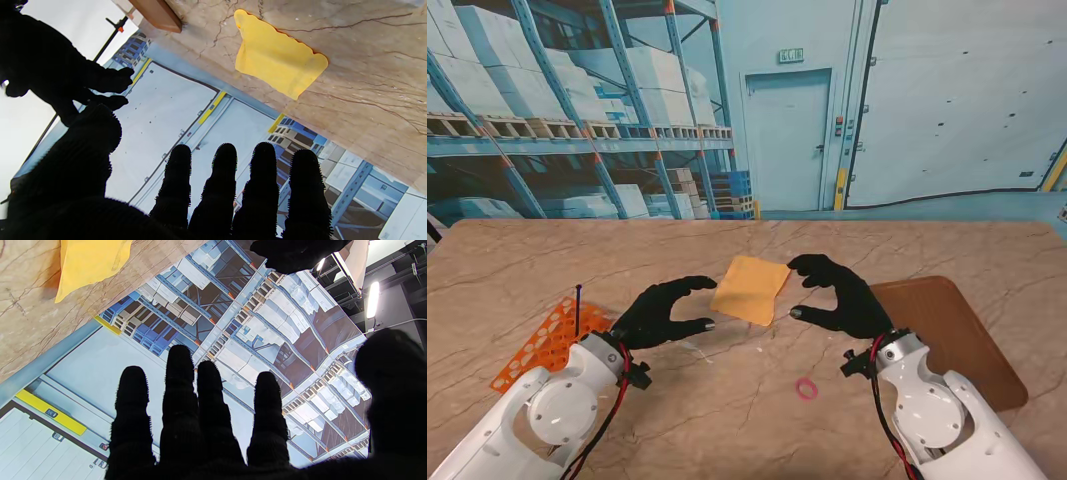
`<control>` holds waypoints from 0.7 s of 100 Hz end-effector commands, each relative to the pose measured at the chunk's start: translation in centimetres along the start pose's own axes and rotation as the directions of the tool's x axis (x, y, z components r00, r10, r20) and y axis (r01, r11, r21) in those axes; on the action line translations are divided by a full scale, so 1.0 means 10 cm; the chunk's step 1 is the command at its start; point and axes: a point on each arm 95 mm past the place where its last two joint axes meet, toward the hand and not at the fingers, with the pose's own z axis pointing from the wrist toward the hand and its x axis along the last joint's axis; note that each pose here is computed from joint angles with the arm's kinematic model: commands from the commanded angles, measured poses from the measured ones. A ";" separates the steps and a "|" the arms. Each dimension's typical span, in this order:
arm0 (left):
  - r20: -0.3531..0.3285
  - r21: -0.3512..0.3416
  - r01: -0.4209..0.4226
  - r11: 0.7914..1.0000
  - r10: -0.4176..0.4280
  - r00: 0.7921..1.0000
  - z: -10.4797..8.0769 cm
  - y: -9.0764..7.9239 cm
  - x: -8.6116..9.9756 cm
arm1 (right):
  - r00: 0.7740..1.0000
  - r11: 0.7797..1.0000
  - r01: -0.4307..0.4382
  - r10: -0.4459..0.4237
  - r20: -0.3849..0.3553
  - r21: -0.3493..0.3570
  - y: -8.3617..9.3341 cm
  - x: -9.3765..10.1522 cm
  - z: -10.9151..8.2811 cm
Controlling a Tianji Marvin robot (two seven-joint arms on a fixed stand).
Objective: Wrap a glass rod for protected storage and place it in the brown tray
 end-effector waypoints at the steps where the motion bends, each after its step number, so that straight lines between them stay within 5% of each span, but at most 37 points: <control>1: 0.002 0.000 -0.029 1.000 0.029 1.000 0.05 0.05 0.01 | 1.000 1.000 -0.011 0.011 -0.003 0.004 -0.03 0.02 0.00; 36: 0.024 -0.074 -0.256 0.964 0.259 0.966 0.46 0.26 -0.13 | 1.000 0.999 0.006 -0.006 0.011 -0.032 0.01 -0.01 -0.07; 49: -0.015 -0.078 -0.442 0.893 0.443 0.897 0.62 0.35 -0.24 | 1.000 0.999 0.015 -0.015 0.014 -0.041 0.01 0.00 -0.07; 70: -0.047 -0.116 -0.620 0.776 0.619 0.784 0.82 0.42 -0.32 | 1.000 0.999 0.018 -0.017 0.017 -0.034 0.00 0.00 -0.08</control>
